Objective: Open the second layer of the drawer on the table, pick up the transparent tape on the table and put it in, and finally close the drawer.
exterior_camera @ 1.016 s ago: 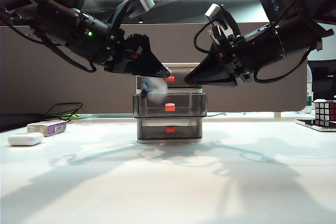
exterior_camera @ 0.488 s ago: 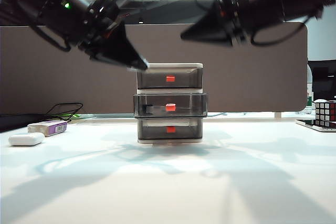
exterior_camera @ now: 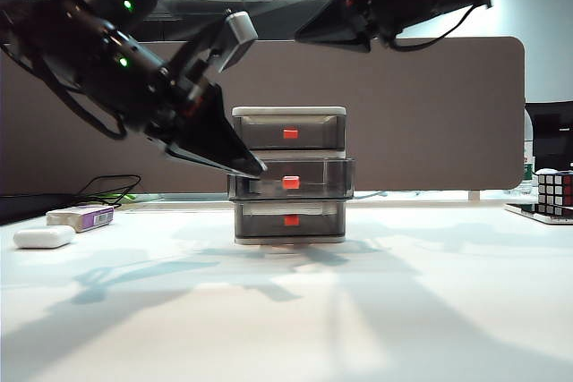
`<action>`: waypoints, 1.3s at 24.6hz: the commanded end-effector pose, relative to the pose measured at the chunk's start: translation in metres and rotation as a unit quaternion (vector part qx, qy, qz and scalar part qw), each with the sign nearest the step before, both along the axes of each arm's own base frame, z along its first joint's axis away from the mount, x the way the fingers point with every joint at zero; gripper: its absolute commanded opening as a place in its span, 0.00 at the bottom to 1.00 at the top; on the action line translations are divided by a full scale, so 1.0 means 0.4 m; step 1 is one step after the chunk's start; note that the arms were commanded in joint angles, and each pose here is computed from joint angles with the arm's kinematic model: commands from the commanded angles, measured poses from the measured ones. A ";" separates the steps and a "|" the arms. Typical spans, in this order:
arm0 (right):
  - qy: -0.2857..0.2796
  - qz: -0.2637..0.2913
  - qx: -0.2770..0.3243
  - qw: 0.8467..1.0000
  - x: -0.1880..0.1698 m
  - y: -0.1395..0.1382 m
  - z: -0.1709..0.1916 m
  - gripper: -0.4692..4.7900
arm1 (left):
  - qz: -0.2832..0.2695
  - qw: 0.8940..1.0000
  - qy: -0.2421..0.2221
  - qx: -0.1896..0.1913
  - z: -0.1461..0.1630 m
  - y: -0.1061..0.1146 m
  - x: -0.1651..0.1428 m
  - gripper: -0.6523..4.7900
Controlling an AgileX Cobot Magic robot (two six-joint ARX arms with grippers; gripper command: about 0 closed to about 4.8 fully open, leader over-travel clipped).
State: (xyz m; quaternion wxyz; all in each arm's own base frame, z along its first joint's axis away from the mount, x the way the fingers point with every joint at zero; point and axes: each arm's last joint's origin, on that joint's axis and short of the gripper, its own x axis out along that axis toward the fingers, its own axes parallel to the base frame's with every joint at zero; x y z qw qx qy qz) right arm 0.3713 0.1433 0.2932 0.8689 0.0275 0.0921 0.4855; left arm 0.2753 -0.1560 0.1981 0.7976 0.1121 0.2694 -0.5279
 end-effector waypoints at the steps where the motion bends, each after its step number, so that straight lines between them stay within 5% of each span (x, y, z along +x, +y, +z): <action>1: 0.001 0.000 -0.002 1.000 0.038 0.015 -0.009 0.08 | 0.003 1.000 -0.012 -0.018 -0.017 -0.013 0.023 0.11; 14: 0.075 -0.024 -0.035 0.996 0.101 0.033 -0.139 0.08 | 0.034 0.998 -0.039 -0.042 -0.053 -0.032 0.065 0.11; 32: 0.078 -0.018 -0.043 0.996 0.101 0.034 -0.149 0.08 | 0.133 0.982 -0.134 -0.024 -0.049 -0.034 0.103 0.11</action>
